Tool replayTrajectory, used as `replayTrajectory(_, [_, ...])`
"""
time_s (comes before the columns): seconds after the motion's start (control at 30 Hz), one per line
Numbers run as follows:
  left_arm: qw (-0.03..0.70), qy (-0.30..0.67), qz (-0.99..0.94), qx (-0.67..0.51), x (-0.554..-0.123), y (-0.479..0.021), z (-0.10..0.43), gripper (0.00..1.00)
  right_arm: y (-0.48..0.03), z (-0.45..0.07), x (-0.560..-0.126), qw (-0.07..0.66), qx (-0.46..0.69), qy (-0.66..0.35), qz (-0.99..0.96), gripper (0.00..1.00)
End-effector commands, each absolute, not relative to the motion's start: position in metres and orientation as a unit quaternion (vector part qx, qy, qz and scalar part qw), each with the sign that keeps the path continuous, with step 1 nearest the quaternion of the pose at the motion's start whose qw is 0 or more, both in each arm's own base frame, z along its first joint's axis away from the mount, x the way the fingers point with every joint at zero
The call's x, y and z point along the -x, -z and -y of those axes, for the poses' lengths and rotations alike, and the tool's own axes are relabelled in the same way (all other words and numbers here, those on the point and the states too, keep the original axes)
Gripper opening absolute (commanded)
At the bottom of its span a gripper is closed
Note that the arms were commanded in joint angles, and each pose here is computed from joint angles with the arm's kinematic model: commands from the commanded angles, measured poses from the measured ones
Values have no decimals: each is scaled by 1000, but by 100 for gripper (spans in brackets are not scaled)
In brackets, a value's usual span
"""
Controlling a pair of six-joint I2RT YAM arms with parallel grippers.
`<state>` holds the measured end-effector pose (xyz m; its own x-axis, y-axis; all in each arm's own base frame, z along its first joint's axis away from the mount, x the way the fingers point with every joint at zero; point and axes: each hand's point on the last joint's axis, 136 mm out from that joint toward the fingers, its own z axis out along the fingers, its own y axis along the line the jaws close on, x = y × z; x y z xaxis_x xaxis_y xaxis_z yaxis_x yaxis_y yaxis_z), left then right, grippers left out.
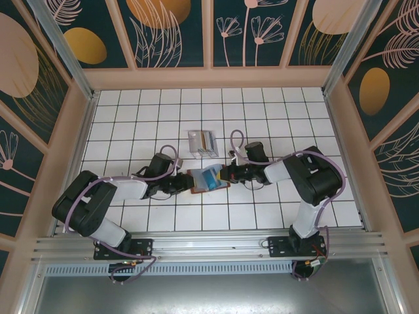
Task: Put the credit cards into the card holder
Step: Insert the credit card into the card slot.
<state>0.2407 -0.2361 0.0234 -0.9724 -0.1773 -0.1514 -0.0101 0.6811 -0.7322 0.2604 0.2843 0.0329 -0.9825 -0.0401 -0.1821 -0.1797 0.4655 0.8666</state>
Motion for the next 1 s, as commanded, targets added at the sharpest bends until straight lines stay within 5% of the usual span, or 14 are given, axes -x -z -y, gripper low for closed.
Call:
replayTrajectory(0.0, [105, 400, -908, 69, -239, -26, 228, 32, -27, -285, -265, 67, 53, -508, -857, 0])
replayTrajectory(0.3, [100, 416, -901, 78, -241, -28, 226, 30, -28, -293, -272, 73, 35, -506, -859, 0])
replayTrajectory(0.57, [105, 395, -910, 68, -246, -17, 224, 0, -31, -305, -276, 74, 23, -511, -856, 0])
replayTrajectory(0.97, [105, 385, -915, 58, -247, -18, 223, 0, -33, -326, -273, 93, 15, -517, -850, 0])
